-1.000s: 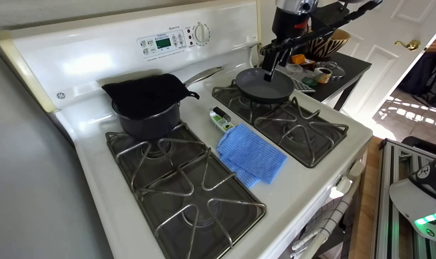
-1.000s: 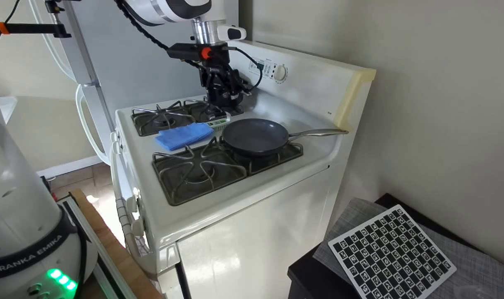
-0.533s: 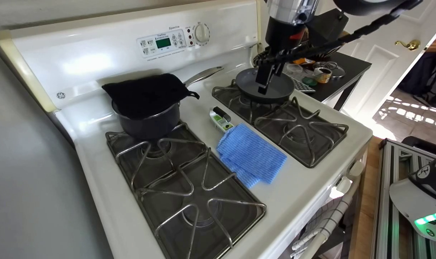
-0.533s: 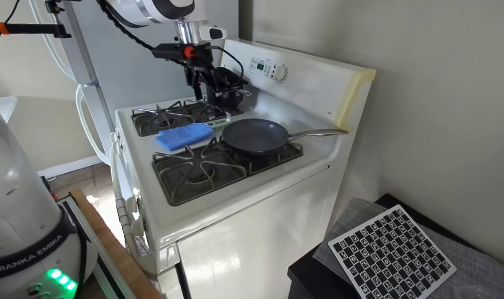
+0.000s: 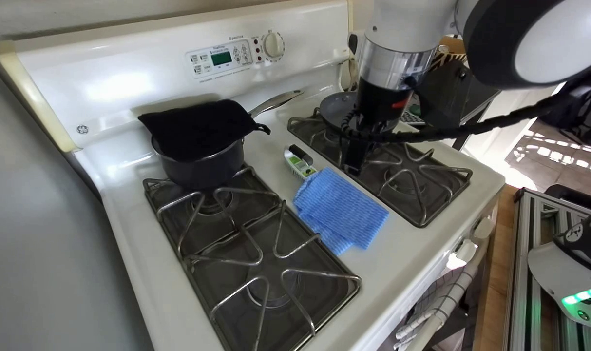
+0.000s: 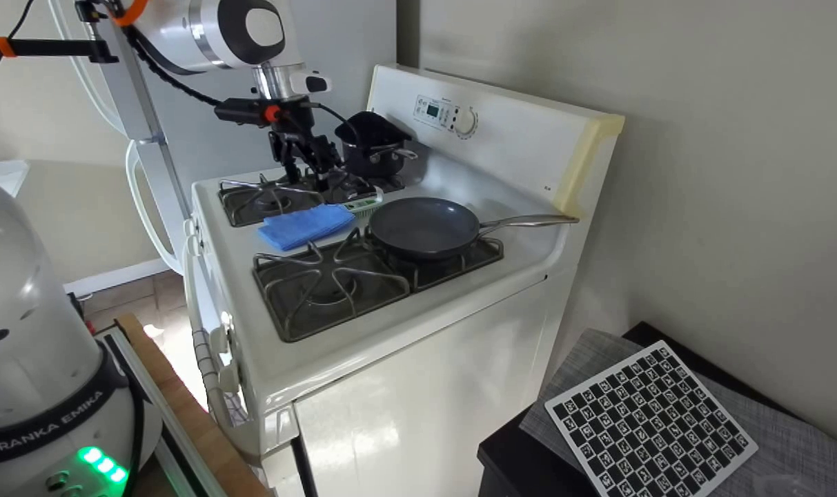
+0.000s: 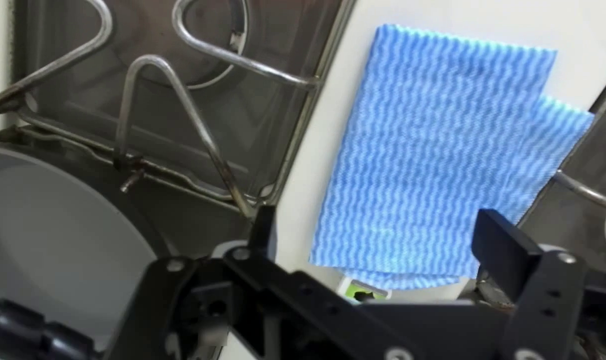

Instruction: Lift the blue tower from the stove, use it to wipe the top of the stove and then put it back on the stove

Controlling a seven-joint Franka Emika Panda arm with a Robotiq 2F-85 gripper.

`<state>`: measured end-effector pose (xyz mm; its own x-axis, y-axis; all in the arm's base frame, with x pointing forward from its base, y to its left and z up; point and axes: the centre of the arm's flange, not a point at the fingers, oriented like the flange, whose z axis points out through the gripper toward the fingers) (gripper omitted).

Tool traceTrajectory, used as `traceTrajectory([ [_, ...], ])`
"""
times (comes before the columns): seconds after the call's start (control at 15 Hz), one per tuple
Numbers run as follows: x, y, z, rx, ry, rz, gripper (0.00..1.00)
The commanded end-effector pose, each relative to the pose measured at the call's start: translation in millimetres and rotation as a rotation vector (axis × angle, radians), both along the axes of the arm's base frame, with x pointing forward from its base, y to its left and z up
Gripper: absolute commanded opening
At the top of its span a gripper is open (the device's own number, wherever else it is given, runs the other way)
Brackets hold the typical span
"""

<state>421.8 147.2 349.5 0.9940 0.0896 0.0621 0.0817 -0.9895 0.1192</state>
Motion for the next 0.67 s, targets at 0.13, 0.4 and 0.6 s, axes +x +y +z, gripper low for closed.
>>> traceTrajectory([
  [0.13,-7,3,-44,0.022,-0.036,0.006,1.0],
  [0.4,-5,4,-69,0.051,-0.067,0.03,1.0],
  [0.6,2,7,-80,0.056,-0.115,0.051,1.0],
])
